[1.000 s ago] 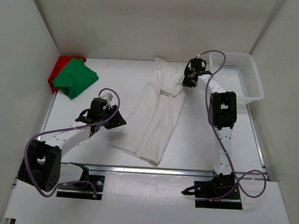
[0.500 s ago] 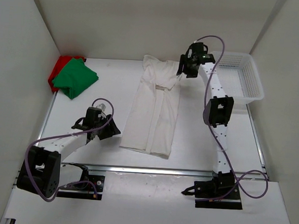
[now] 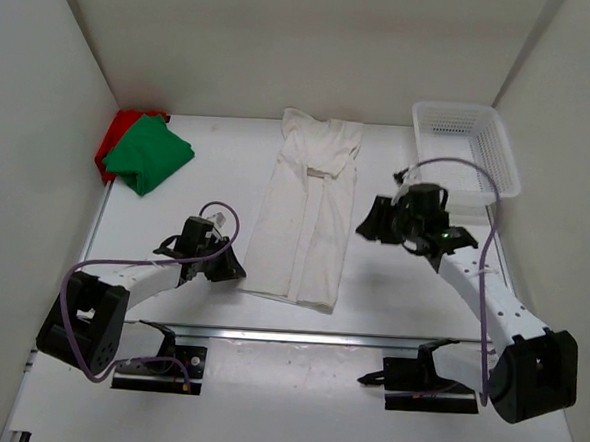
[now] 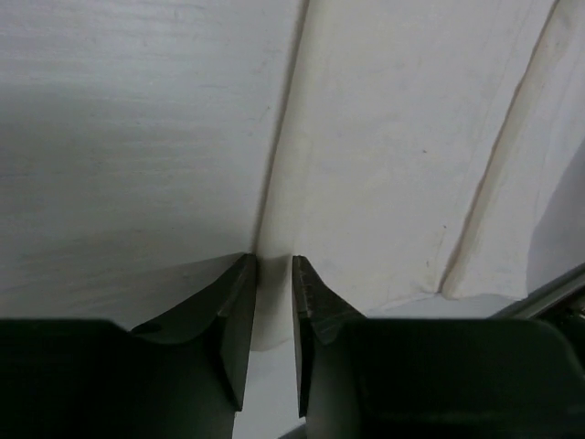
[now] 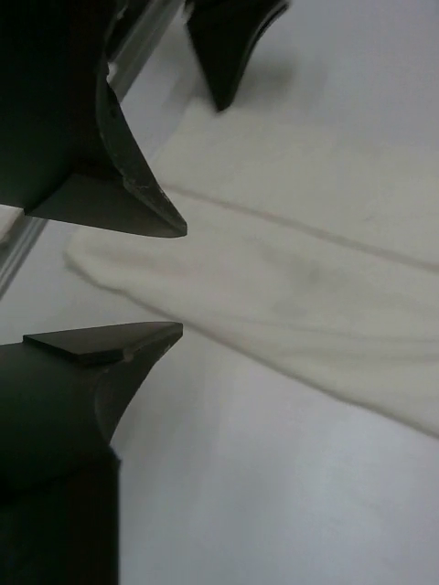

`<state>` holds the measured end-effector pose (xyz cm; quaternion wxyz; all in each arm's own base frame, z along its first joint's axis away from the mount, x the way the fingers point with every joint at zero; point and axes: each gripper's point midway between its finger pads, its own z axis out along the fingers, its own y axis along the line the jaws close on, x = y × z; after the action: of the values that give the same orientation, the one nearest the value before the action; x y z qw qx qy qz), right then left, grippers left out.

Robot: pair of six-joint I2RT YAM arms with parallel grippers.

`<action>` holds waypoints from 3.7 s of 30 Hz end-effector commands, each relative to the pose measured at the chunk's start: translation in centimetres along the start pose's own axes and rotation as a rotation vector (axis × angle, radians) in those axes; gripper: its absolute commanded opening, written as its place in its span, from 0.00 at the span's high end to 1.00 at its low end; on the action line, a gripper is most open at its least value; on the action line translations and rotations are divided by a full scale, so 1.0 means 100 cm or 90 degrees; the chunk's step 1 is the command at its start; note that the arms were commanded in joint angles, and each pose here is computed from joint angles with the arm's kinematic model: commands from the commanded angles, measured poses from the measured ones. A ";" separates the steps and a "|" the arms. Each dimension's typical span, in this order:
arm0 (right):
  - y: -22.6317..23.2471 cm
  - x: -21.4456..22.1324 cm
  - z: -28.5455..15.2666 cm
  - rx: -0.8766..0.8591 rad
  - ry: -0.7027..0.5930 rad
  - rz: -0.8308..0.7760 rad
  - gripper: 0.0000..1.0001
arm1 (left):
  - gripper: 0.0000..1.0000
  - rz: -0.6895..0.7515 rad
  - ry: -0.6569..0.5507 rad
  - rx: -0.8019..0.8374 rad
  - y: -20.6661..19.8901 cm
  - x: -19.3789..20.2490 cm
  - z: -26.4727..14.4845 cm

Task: Fold and stack the t-shirts
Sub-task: Rotate the tshirt 90 degrees

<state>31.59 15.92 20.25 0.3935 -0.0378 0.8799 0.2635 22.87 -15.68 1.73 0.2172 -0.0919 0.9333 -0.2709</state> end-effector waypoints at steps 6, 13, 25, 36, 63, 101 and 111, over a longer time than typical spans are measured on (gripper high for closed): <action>-0.002 0.177 0.018 -0.069 0.174 0.153 0.47 | 0.96 0.050 0.076 0.016 -0.003 0.041 -0.005; 0.008 0.233 0.010 -0.073 0.253 0.176 0.44 | 1.00 0.063 0.110 0.030 -0.001 0.076 -0.026; -0.002 0.256 -0.014 -0.070 0.286 0.182 0.52 | 0.31 0.111 0.059 0.120 -0.056 0.048 -0.054; 0.005 0.254 -0.006 -0.114 0.314 0.128 0.83 | 0.50 -0.006 -0.237 0.076 -0.086 -0.169 -0.022; -0.013 0.232 -0.008 -0.110 0.278 0.210 0.50 | 0.49 -0.030 -0.351 -0.016 -0.080 -0.423 0.190; -0.019 0.287 -0.031 -0.045 0.430 0.249 1.00 | 1.00 -0.111 -0.461 0.148 -0.096 -0.472 0.185; -0.018 0.275 -0.026 -0.047 0.405 0.248 0.95 | 0.38 -0.112 -0.461 0.177 -0.081 -0.482 0.174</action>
<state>11.31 17.57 1.48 0.0365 0.0307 0.9317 0.3601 73.43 -18.31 7.32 0.4994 -0.2368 0.7566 -0.3493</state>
